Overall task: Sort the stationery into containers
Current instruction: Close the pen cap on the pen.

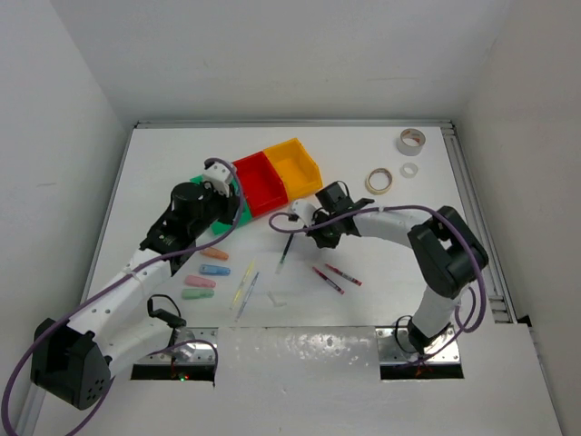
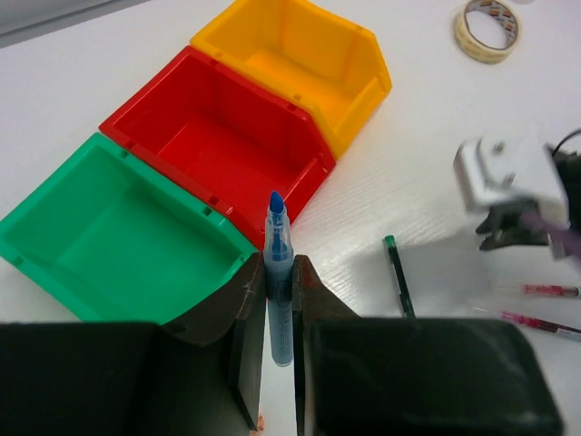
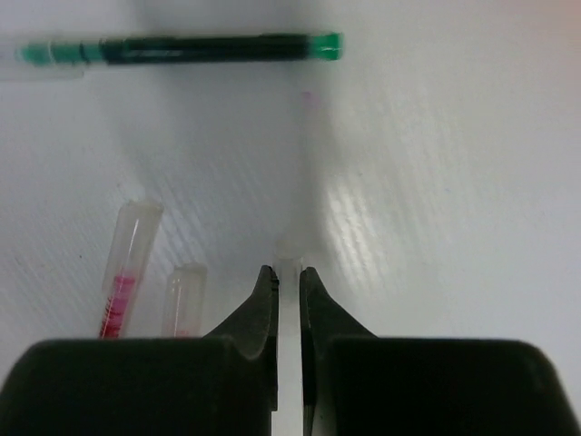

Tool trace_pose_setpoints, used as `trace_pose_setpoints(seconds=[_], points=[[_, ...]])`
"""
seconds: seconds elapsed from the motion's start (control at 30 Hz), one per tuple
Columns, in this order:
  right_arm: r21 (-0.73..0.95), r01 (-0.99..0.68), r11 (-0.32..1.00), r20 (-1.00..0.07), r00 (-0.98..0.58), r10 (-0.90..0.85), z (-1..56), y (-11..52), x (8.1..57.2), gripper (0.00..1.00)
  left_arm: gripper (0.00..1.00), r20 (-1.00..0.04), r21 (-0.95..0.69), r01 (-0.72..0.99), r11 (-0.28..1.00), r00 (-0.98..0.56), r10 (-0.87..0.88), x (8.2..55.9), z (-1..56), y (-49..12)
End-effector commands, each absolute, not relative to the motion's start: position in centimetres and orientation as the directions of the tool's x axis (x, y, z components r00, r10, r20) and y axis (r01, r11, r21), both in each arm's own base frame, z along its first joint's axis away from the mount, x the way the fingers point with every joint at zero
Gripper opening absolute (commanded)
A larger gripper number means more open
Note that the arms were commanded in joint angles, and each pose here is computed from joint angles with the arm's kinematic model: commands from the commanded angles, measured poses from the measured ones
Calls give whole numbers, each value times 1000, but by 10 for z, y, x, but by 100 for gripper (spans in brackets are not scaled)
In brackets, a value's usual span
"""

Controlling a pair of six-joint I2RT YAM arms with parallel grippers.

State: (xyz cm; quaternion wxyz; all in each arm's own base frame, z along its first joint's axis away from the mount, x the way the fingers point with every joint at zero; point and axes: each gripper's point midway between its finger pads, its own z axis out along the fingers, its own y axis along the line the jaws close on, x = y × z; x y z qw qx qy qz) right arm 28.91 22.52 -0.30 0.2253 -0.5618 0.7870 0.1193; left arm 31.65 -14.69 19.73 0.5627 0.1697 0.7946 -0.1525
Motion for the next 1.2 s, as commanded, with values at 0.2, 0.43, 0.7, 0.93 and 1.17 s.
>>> trace_pose_setpoints(seconds=[0.2,0.43,0.7,0.93,1.17], points=[[101,-731,674,-932,-307,-193,158,247,349,0,0,-975,-21,650,760,-183,130,311,217,-186],[281,-710,645,-956,-148,253,280,241,353,0,0,-988,31,812,583,-64,142,300,233,-229],[311,-773,553,-881,-16,473,353,255,338,0,0,-998,-66,896,439,-66,-15,290,255,-266],[309,-795,523,-863,-3,505,351,284,333,0,0,-984,-173,847,503,-123,-131,305,269,-262],[312,-812,492,-861,-24,507,343,303,329,0,0,-976,-206,837,507,-136,-173,307,275,-263]])
